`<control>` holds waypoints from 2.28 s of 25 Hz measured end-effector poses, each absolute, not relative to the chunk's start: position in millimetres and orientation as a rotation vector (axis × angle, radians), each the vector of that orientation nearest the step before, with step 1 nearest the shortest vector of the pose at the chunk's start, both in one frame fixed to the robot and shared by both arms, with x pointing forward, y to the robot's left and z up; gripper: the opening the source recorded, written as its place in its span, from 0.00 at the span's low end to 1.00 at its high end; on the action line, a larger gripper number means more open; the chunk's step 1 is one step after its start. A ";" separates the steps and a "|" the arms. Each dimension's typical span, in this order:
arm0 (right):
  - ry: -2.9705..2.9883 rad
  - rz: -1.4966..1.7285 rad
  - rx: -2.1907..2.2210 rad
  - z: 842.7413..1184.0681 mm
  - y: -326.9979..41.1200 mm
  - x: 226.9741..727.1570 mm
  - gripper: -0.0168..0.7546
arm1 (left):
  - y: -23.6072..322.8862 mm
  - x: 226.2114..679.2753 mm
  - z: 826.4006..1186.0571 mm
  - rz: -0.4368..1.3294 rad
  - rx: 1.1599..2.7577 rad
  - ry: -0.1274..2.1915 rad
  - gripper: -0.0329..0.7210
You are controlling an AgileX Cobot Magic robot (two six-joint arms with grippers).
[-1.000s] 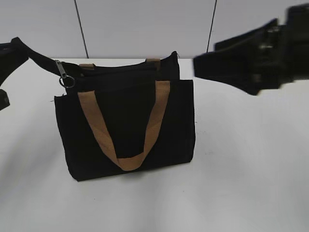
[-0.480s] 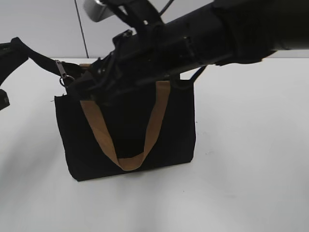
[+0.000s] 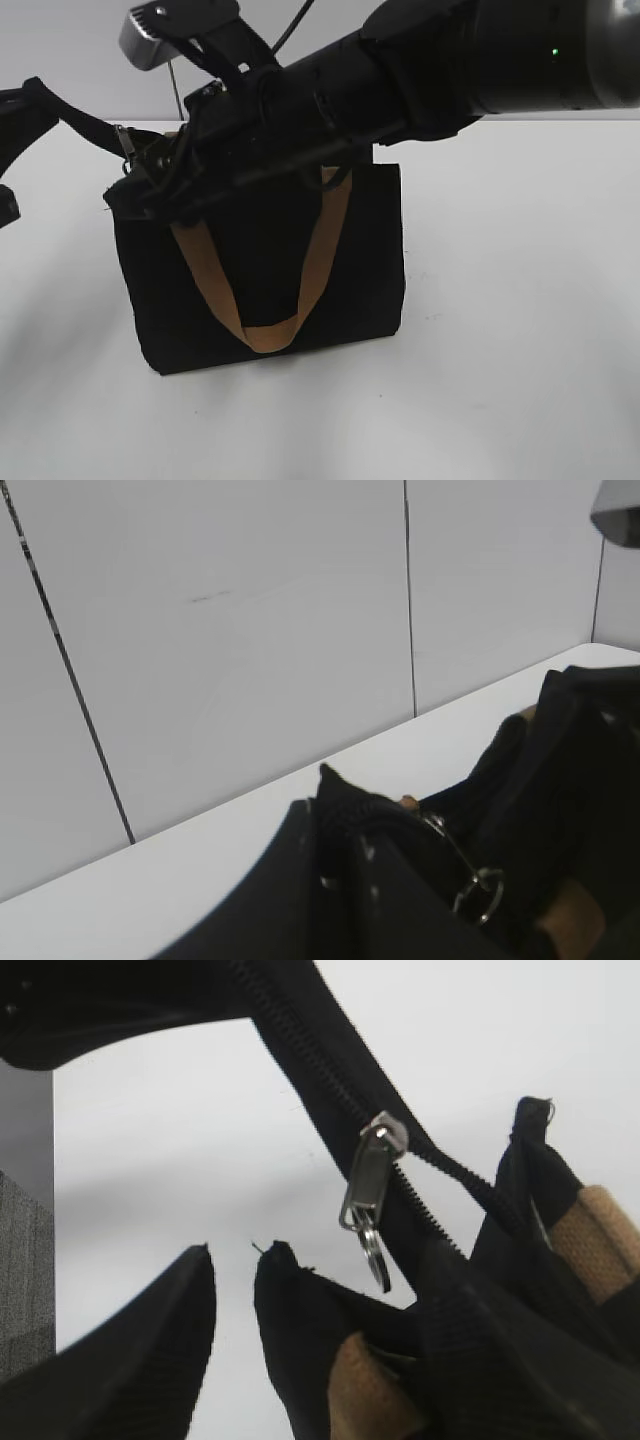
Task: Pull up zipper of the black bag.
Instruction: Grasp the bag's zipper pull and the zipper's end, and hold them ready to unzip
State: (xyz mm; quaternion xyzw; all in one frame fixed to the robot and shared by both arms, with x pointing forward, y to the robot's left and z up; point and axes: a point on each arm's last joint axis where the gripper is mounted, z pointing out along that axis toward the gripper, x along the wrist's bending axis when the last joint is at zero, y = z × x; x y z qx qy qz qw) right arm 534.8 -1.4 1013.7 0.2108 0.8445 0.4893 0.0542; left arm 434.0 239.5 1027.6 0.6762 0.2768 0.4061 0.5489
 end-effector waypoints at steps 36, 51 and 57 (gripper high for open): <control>2.508 1.500 0.880 1009.6 9.1 534.4 0.03 | 239.6 434.1 1027.4 0.962 1.603 0.657 0.08; 2.471 1.553 1.074 1021.3 -12.5 547.7 0.02 | 241.1 434.8 1028.1 0.963 1.583 0.687 0.08; 2.539 1.450 1.166 1017.8 -27.7 552.1 0.02 | 241.9 431.8 1031.7 0.976 1.568 0.681 0.08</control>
